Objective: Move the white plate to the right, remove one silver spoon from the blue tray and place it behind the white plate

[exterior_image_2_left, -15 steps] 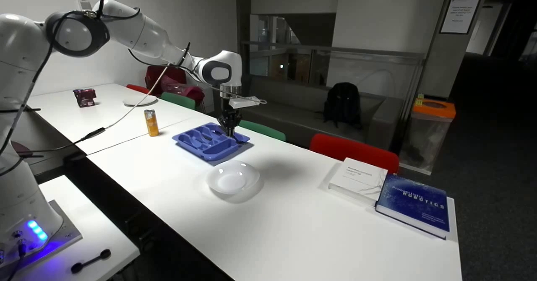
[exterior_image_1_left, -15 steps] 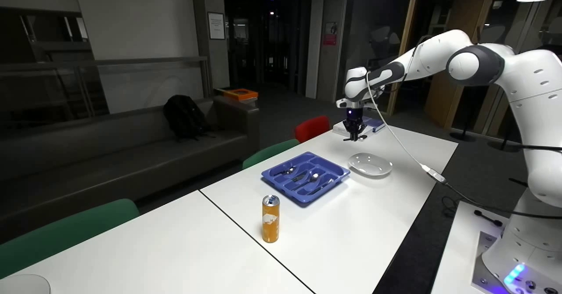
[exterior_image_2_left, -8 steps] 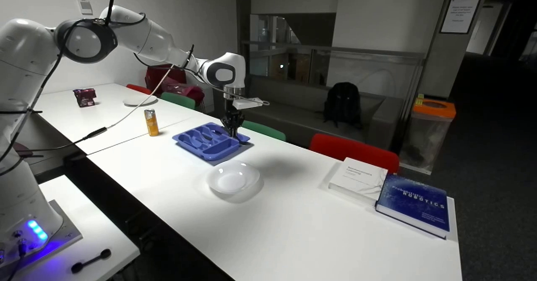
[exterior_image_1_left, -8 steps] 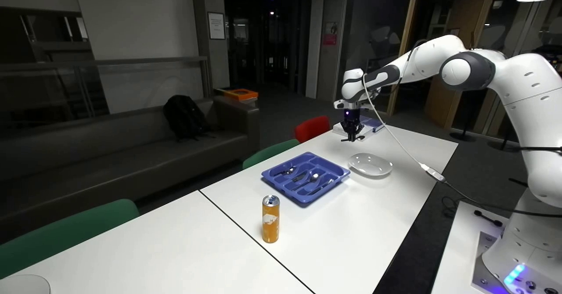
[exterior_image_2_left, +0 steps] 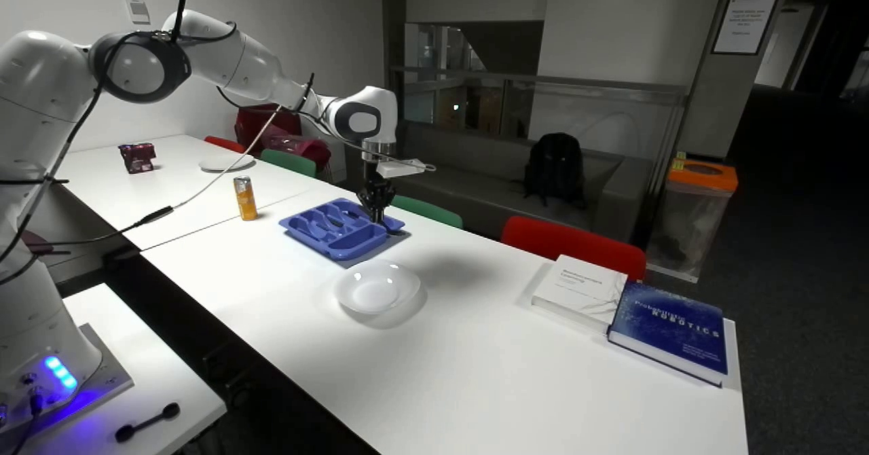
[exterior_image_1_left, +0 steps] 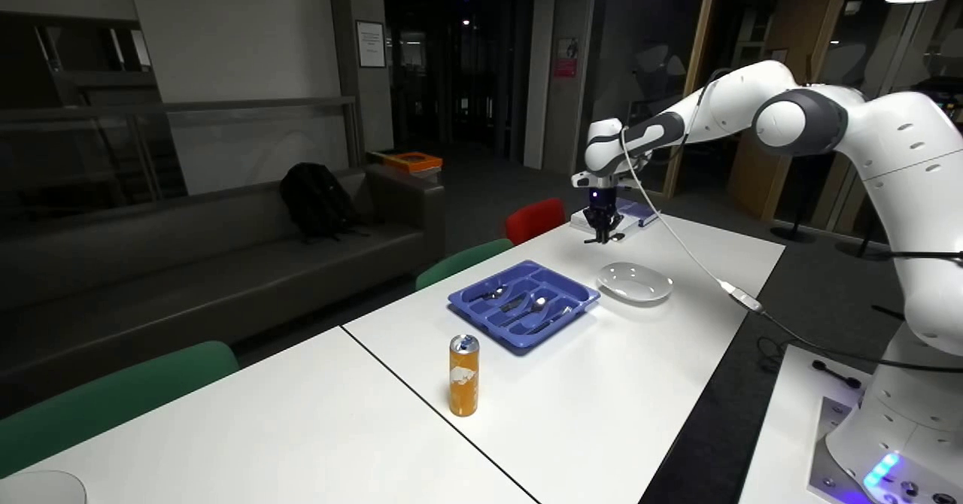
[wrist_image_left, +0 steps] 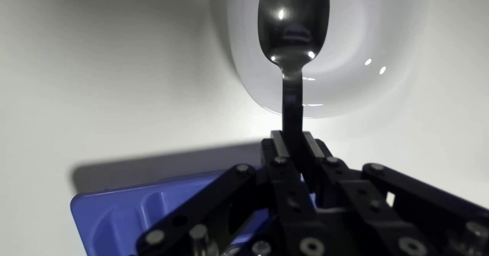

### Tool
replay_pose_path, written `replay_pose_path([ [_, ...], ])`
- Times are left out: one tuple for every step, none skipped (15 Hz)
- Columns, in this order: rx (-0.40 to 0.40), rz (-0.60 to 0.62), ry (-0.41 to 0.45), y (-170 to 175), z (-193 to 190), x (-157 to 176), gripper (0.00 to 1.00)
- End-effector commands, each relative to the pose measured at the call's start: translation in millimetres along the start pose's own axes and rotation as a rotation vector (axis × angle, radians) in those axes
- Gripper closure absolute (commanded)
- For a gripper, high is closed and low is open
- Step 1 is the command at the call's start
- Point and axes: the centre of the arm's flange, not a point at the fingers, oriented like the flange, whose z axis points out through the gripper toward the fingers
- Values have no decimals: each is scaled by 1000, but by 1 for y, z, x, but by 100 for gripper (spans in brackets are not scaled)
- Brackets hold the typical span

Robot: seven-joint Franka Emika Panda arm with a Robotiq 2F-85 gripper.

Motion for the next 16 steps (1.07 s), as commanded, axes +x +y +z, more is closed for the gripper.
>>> replay_pose_path([
  [-2, -85, -4, 11, 6, -6, 97],
  [-5, -132, -9, 13, 10, -9, 97],
  [-14, -178, -17, 14, 14, -12, 97],
  [-14, -219, -24, 15, 17, -14, 97],
  [-24, -248, -27, 17, 19, -16, 97],
  [-44, -270, -28, 20, 21, -18, 97],
  [-66, -289, -23, 23, 21, -20, 97],
  [-92, -302, -24, 26, 21, -23, 97],
  [-121, -308, -21, 29, 19, -26, 97],
  [-150, -305, -20, 32, 17, -28, 97],
  [-191, -286, -25, 34, 13, -30, 97],
  [-229, -267, -26, 37, 7, -34, 97],
  [-255, -255, -23, 39, 3, -38, 97],
  [-278, -247, -24, 41, 0, -42, 97],
  [-294, -239, -23, 42, -2, -46, 97],
  [-306, -230, -23, 43, -3, -49, 97],
])
